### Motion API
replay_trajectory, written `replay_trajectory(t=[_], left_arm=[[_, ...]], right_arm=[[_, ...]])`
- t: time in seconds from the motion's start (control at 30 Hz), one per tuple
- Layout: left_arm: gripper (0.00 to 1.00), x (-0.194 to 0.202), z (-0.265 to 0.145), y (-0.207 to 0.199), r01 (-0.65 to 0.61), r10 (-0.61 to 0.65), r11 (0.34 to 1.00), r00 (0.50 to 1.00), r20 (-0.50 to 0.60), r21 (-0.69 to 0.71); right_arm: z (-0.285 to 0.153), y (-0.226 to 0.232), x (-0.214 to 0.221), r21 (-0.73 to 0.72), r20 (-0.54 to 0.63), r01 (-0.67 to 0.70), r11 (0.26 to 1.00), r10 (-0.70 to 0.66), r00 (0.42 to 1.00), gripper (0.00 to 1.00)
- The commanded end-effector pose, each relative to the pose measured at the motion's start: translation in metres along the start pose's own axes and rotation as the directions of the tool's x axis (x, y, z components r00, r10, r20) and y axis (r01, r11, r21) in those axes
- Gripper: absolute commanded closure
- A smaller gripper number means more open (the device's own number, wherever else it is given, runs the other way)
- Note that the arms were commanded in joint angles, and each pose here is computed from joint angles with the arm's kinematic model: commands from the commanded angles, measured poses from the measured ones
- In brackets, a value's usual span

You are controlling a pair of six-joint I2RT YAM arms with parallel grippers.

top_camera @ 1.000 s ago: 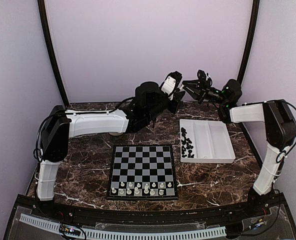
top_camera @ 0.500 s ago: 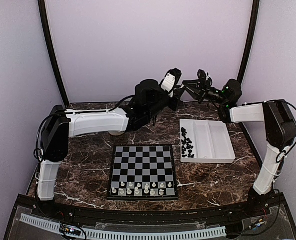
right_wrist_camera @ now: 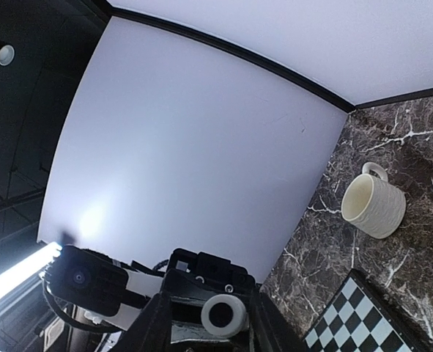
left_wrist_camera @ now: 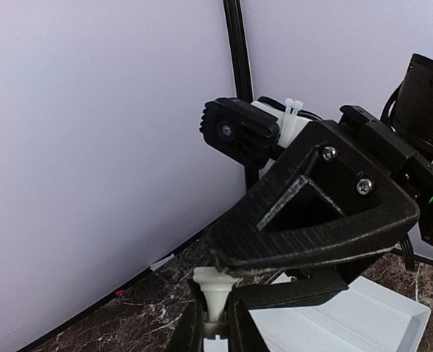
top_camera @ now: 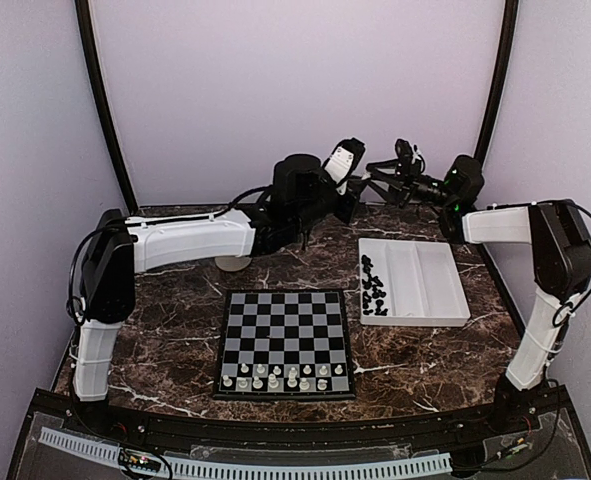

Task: Set up the chess pieces on the board
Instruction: Pass from the right arm to the left, then place the rook on the chessboard.

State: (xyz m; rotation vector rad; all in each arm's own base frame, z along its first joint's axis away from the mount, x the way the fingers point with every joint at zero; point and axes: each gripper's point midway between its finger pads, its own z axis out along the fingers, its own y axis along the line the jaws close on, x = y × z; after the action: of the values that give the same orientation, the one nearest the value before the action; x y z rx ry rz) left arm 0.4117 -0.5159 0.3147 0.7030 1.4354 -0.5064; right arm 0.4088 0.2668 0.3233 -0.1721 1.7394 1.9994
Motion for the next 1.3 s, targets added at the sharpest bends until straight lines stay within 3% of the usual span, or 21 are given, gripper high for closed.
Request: replay_trajectory(t=[0.0, 0.1, 0.17, 0.3, 0.47, 0.53, 0.63, 0.87, 0.93, 1.0, 1.13, 1.27], left_arm=[[0.99, -0.031, -0.022, 0.013, 0.034, -0.030, 0.999, 0.993, -0.110, 0.033], [1.00, -0.017, -0.037, 0.013, 0.146, -0.119, 0.986, 0.956, -0.268, 0.083], [1.00, -0.004, -0.053, 0.010, 0.246, -0.176, 0.961, 0.900, -0.400, 0.128], [1.00, 0.036, -0.097, 0.012, 0.405, -0.237, 0.908, 0.709, -0.664, 0.108], [1.00, 0.077, -0.148, 0.013, 0.430, -0.227, 0.903, 0.516, -0.826, 0.020], [1.00, 0.106, -0.177, 0.021, 0.457, -0.266, 0.887, 0.383, -0.884, -0.069], [1.00, 0.125, -0.208, 0.021, 0.535, -0.331, 0.827, 0.217, -0.918, -0.172], [1.00, 0.180, -0.288, 0.002, 0.538, -0.375, 0.728, -0.206, -0.904, -0.425], [0.93, 0.188, -0.304, -0.004, 0.525, -0.374, 0.709, -0.287, -0.882, -0.471], [0.90, 0.192, -0.314, -0.007, 0.514, -0.373, 0.697, -0.335, -0.865, -0.500], [1.00, 0.207, -0.331, -0.013, 0.489, -0.365, 0.675, -0.430, -0.826, -0.553], [1.00, 0.220, -0.336, -0.014, 0.460, -0.358, 0.681, -0.471, -0.807, -0.570]], right_arm=[[-0.026, 0.012, -0.010, 0.045, -0.027, 0.161, 0.986, -0.160, 0.987, 0.60], [-0.055, 0.000, -0.025, 0.119, 0.005, 0.203, 0.972, -0.205, 0.979, 0.59], [-0.074, -0.009, -0.035, 0.182, 0.019, 0.229, 0.956, -0.236, 0.971, 0.58], [-0.091, -0.030, -0.041, 0.337, -0.071, 0.328, 0.882, -0.324, 0.944, 0.57], [-0.097, -0.032, -0.043, 0.419, -0.161, 0.443, 0.793, -0.415, 0.895, 0.56], [-0.098, -0.033, -0.043, 0.427, -0.170, 0.453, 0.782, -0.423, 0.890, 0.56], [-0.099, -0.034, -0.039, 0.425, -0.178, 0.458, 0.781, -0.424, 0.888, 0.55], [-0.099, -0.036, -0.028, 0.414, -0.188, 0.450, 0.791, -0.409, 0.893, 0.55], [-0.099, -0.036, -0.024, 0.410, -0.191, 0.450, 0.794, -0.407, 0.893, 0.55], [-0.099, -0.036, -0.021, 0.404, -0.193, 0.451, 0.796, -0.408, 0.892, 0.55], [-0.098, -0.037, -0.018, 0.396, -0.192, 0.444, 0.804, -0.401, 0.896, 0.55], [-0.097, -0.035, -0.017, 0.386, -0.189, 0.442, 0.810, -0.399, 0.897, 0.55]])
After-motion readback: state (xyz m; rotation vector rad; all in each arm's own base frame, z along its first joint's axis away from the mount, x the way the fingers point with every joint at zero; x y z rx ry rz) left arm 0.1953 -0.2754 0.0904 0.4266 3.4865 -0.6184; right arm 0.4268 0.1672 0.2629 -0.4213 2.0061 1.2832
